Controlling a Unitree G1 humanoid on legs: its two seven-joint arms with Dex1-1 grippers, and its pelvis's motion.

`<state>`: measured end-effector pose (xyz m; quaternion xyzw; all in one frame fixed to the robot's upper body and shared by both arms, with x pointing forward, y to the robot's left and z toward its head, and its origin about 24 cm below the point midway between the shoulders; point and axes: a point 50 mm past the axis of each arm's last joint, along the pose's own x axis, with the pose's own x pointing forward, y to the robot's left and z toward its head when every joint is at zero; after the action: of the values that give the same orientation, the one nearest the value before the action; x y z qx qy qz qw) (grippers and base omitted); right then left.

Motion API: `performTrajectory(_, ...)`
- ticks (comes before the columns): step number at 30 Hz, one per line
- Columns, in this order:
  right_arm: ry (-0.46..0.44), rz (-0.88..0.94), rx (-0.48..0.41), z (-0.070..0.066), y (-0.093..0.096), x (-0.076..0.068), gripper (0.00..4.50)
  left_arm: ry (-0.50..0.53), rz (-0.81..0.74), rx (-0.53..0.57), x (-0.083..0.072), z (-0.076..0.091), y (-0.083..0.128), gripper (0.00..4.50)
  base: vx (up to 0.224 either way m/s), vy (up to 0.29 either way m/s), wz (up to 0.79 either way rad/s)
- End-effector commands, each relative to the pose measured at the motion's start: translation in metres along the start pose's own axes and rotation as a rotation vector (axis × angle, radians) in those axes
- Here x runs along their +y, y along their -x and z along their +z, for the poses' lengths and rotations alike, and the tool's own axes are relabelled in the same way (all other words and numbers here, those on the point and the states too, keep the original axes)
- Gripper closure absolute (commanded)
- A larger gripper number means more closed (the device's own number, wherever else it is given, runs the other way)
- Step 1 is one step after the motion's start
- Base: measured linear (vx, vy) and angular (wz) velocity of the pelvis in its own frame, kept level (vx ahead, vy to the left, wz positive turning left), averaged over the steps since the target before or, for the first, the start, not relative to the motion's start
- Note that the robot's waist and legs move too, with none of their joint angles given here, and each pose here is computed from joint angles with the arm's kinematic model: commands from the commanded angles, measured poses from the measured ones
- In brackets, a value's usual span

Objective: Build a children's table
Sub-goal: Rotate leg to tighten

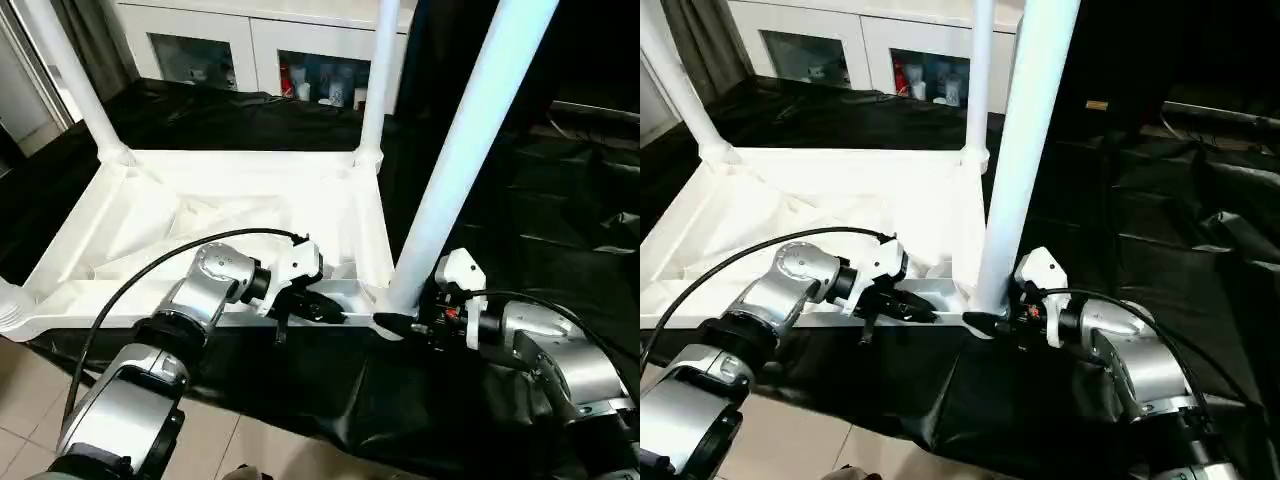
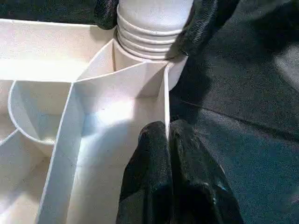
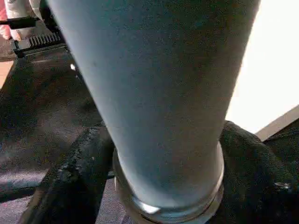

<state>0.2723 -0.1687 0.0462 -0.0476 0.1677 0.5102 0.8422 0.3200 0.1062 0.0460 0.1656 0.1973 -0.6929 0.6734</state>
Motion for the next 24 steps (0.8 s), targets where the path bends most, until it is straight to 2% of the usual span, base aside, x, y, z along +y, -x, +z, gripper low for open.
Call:
performTrajectory(1,0.000,0.071,-0.011,0.001,-0.011,0.008,1.45,0.039,-0.012,0.034,-0.005,-0.011,-0.003,4.50,0.000,0.000,0.00)
performTrajectory(3,-0.008,0.052,-0.011,0.000,-0.013,0.007,1.58,0.041,0.009,0.028,-0.004,-0.011,-0.003,4.50,0.000,0.000,0.00)
performTrajectory(6,-0.047,-0.090,-0.011,-0.007,-0.020,0.000,1.72,0.048,0.118,-0.002,0.003,-0.007,-0.007,4.50,0.000,0.000,0.00)
performTrajectory(9,-0.115,-0.244,-0.010,-0.014,-0.030,-0.004,1.76,0.055,0.163,-0.026,0.004,-0.002,-0.017,4.50,0.000,0.000,0.00)
performTrajectory(12,-0.168,-0.337,-0.022,-0.018,-0.038,-0.003,1.77,0.057,0.170,-0.041,0.004,0.003,-0.029,4.50,0.000,0.000,0.00)
performTrajectory(15,-0.251,-0.483,-0.039,-0.022,-0.052,0.002,1.78,0.054,0.168,-0.071,0.001,0.016,-0.054,4.50,0.000,0.000,0.00)
performTrajectory(18,-0.262,-0.489,-0.054,-0.020,-0.059,0.008,1.78,0.052,0.145,-0.097,-0.003,0.023,-0.066,4.50,0.000,0.000,0.00)
performTrajectory(23,-0.230,-0.442,-0.076,-0.014,-0.064,0.014,1.78,0.051,0.128,-0.100,-0.004,0.024,-0.068,4.50,0.000,0.000,0.00)
performTrajectory(24,-0.230,-0.439,-0.079,-0.013,-0.064,0.014,1.43,0.050,0.127,-0.098,-0.004,0.024,-0.068,4.50,0.000,0.000,0.00)
